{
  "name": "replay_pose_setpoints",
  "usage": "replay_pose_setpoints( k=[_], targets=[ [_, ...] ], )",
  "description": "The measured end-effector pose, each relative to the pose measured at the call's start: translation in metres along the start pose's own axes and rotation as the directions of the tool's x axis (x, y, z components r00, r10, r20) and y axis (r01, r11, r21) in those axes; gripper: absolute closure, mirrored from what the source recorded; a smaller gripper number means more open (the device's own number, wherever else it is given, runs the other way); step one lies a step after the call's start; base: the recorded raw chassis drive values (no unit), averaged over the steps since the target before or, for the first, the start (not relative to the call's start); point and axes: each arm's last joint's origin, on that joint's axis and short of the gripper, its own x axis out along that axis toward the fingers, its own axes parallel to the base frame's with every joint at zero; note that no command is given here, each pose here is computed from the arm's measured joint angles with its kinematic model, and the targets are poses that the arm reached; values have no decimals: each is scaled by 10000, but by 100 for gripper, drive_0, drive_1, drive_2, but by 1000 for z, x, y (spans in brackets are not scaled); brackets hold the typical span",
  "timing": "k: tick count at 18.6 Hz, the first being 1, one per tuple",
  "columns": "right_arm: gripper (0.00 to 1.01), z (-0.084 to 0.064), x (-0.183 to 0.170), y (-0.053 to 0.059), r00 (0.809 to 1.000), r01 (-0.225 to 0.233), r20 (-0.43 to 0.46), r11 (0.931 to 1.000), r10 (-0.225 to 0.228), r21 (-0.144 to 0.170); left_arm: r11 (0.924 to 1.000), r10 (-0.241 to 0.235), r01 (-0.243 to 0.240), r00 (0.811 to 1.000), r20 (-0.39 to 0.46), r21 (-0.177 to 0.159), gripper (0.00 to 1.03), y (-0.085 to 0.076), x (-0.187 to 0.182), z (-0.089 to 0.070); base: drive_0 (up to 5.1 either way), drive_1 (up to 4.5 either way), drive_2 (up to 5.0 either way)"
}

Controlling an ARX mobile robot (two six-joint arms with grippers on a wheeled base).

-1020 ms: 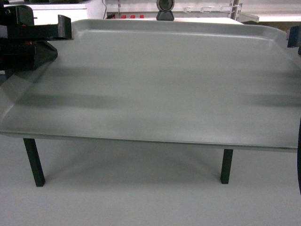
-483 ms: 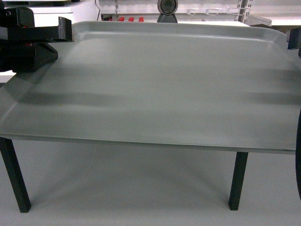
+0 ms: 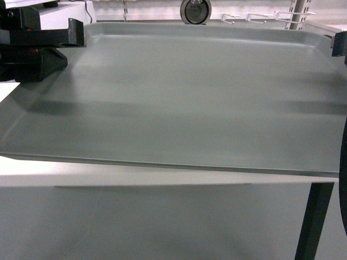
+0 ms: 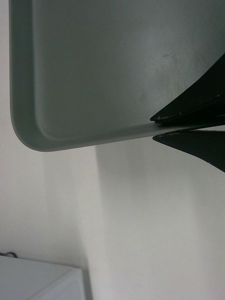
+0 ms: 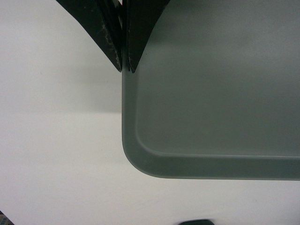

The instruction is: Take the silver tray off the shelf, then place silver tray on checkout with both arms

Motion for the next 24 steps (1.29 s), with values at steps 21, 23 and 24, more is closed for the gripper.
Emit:
replay_pose_setpoints(
  k=[21, 23, 24],
  targets=[
    [99, 0, 0, 0, 10000, 3, 4, 10000, -3, 0, 10000, 0, 0, 10000, -65, 8, 100, 0, 1, -1, -24, 407, -454],
    [99, 0, 0, 0, 10000, 3, 4, 10000, -3, 0, 10000, 0, 0, 10000, -65, 8, 100, 0, 1, -1, -24, 407, -454],
    [99, 0, 0, 0, 10000, 3, 4, 10000, -3, 0, 10000, 0, 0, 10000, -65, 8, 100, 0, 1, -1, -24, 407, -454]
  ],
)
